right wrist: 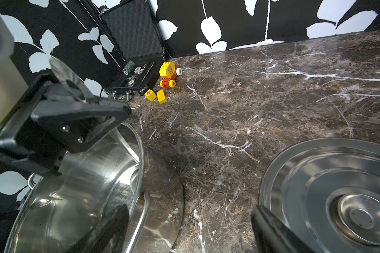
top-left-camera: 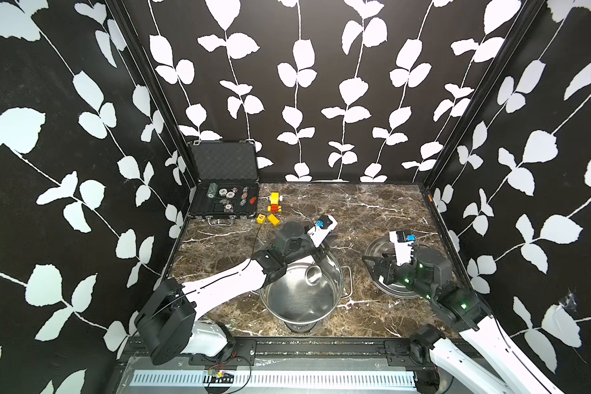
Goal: Stir the soup with a spoon
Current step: Stir the soup in the pan with a stick.
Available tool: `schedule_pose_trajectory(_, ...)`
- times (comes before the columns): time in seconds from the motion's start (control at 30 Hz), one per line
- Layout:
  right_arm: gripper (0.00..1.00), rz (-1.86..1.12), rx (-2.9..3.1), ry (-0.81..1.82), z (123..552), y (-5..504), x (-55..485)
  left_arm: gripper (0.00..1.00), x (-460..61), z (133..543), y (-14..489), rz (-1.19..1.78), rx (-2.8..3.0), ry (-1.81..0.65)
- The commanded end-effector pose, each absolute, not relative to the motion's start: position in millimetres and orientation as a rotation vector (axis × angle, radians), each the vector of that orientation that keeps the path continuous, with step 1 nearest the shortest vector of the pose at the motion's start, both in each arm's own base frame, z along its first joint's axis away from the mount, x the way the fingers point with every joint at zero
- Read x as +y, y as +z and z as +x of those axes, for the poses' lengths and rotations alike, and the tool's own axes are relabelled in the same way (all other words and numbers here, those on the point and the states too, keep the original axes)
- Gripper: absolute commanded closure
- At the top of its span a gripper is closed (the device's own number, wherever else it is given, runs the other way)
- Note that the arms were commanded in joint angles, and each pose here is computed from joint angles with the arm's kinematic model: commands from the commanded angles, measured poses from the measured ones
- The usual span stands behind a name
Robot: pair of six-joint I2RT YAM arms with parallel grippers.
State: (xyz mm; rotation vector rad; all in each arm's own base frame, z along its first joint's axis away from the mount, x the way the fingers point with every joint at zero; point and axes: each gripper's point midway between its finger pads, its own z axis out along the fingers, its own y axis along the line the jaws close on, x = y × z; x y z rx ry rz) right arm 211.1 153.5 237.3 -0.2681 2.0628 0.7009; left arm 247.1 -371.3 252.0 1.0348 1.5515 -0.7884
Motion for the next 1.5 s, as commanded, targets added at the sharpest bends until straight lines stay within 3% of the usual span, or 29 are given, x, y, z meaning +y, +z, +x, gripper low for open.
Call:
schedule_pose_trajectory(0.0, 0.10, -0.241, 2.033, 0.673, 213, 242, 148, 1.00, -389, 216, 288, 1.095, 1.394, -0.908)
schedule_pose_trajectory(0.23, 0.09, -0.227, 2.029, 0.662, 215, 241, 146, 1.00, -388, 162, 269, 1.241, 1.398, -1.042)
schedule_pose_trajectory(0.37, 0.01, -0.213, 2.028, 0.638, 218, 240, 143, 1.00, -371, 141, 254, 1.283, 1.438, -1.067)
schedule_pose_trajectory(0.7, 0.01, -0.170, 2.033, 0.596, 226, 235, 138, 1.00, -317, 134, 235, 1.160, 1.585, -0.972)
schedule_pose_trajectory(1.13, 0.01, -0.186, 2.023, 0.607, 233, 235, 145, 1.00, -217, 207, 239, 0.731, 1.748, -0.498)
schedule_pose_trajectory(1.47, 0.01, -0.213, 2.020, 0.611, 236, 241, 150, 1.00, -215, 262, 278, 0.614, 1.674, -0.273)
